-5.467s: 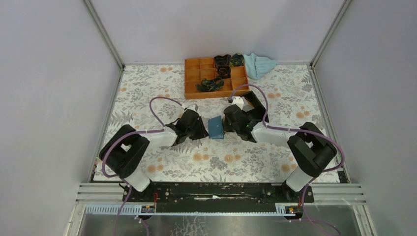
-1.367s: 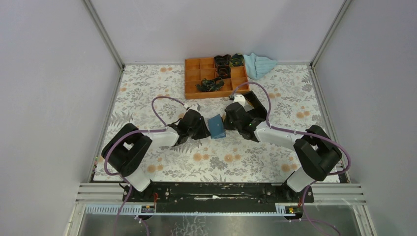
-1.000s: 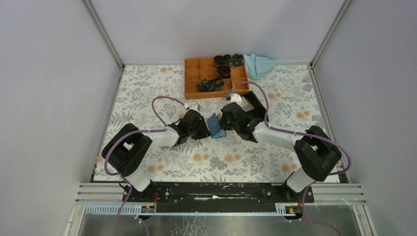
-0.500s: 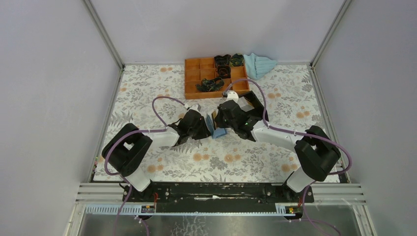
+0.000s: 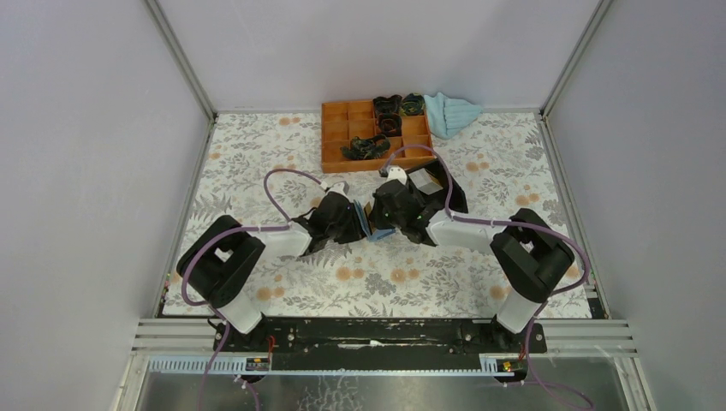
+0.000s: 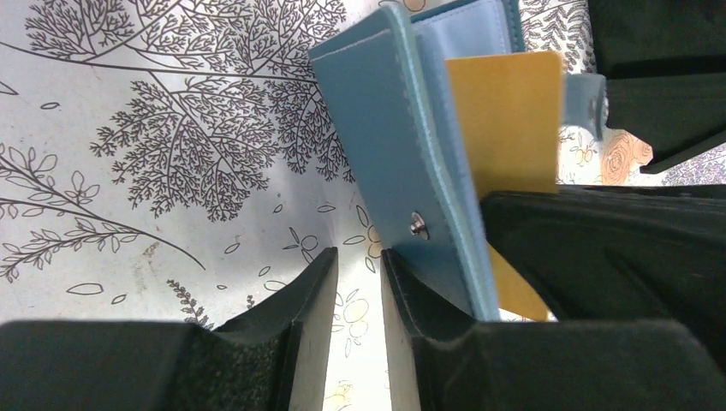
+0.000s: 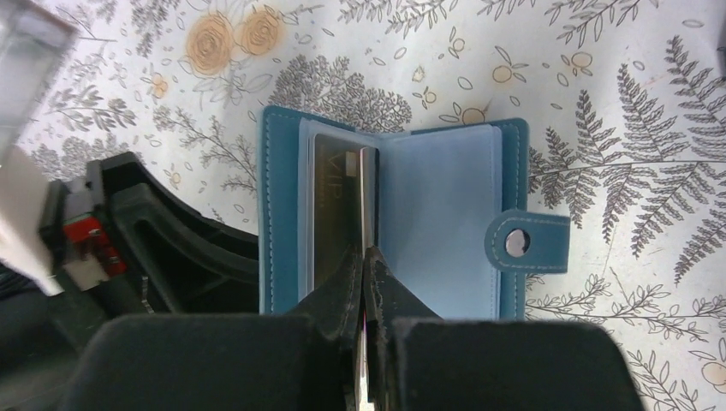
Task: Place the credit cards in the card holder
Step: Insert the credit card into the card holder.
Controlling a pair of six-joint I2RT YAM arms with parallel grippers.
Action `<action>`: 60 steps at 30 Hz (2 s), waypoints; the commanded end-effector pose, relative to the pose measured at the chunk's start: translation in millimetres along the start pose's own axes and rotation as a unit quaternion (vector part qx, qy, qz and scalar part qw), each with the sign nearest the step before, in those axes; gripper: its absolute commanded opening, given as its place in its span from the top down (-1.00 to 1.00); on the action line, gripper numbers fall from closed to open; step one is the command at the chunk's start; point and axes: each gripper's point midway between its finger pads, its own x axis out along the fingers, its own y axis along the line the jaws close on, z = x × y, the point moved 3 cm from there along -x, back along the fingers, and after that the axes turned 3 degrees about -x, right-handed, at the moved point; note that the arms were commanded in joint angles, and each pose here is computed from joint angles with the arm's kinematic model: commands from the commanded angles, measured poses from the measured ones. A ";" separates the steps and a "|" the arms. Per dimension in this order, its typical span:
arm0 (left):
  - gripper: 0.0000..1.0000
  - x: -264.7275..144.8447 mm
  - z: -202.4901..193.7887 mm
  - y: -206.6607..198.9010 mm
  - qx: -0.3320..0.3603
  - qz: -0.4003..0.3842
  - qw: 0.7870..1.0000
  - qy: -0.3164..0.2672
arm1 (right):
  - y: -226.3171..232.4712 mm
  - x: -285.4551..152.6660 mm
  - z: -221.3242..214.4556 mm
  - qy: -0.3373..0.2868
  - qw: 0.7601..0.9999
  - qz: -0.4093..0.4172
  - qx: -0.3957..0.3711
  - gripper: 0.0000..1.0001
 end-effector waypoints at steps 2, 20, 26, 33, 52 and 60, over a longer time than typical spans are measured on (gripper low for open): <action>0.34 -2.1 -11.1 10.5 0.000 0.012 1.000 0.003 | 22.8 6.9 -9.2 0.004 0.999 0.035 -0.006 1.00; 0.22 -46.4 -12.5 28.9 -0.014 0.051 0.998 -0.026 | 24.9 27.0 -44.6 0.023 0.991 -0.064 -0.119 1.00; 0.15 -84.7 6.8 22.3 -0.018 0.059 0.996 -0.070 | 21.9 26.5 -44.4 0.023 0.982 -0.102 -0.154 1.00; 0.11 -122.3 36.3 9.2 -0.039 0.044 0.987 -0.150 | 23.6 25.9 -45.4 0.017 0.970 -0.140 -0.198 1.00; 0.19 -76.2 39.5 15.6 -0.053 0.065 0.984 -0.157 | 32.2 23.5 -51.3 0.017 0.974 -0.115 -0.195 1.00; 0.22 -65.7 31.7 25.6 -0.050 0.078 0.985 -0.148 | 28.8 21.2 -46.2 0.015 0.977 -0.108 -0.182 1.00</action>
